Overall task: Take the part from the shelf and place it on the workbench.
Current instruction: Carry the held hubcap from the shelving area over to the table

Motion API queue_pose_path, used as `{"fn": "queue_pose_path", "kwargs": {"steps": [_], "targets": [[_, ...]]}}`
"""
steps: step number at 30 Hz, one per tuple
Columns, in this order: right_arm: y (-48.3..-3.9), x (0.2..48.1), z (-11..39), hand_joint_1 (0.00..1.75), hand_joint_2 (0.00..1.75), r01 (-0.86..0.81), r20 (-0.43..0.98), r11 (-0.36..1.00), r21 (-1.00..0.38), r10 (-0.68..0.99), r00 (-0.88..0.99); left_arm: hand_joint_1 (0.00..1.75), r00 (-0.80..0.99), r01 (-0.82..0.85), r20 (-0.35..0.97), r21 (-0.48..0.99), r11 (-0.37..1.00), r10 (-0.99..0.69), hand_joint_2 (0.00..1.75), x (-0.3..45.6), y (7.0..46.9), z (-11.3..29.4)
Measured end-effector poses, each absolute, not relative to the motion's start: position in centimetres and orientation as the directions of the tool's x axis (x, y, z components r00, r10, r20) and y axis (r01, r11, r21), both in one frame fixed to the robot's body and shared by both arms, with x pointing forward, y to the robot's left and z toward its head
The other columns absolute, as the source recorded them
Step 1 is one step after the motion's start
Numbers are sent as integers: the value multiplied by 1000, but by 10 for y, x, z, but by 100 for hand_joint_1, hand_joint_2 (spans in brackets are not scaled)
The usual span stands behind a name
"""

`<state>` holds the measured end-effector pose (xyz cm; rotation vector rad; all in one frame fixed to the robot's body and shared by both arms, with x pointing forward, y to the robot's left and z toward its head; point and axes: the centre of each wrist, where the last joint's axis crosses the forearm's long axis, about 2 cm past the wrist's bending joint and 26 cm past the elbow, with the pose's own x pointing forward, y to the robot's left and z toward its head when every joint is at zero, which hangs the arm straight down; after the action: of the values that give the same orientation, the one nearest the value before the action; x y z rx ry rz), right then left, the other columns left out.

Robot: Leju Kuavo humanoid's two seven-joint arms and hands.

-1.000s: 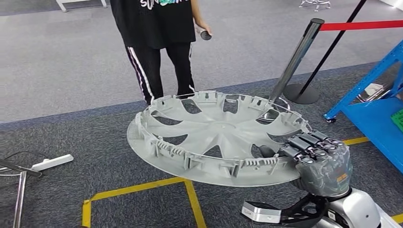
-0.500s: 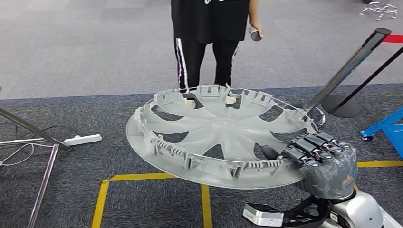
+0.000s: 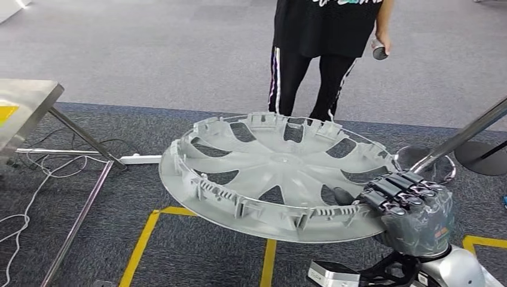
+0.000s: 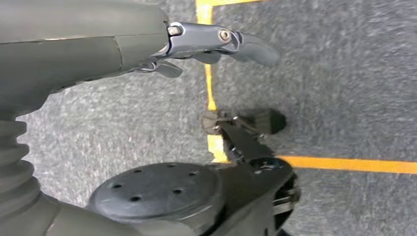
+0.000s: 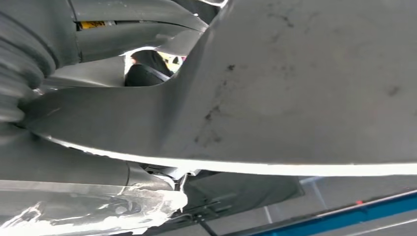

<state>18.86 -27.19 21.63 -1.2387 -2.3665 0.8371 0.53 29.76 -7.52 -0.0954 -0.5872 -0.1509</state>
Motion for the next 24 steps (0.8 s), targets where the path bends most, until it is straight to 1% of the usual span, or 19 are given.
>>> {"fn": "queue_pose_path", "kwargs": {"steps": [24], "targets": [[-274,183,211,175,175,597,52,452,-663,823,-566,0,828,172,548,-44,984,-120,175,5,299,-84]]}}
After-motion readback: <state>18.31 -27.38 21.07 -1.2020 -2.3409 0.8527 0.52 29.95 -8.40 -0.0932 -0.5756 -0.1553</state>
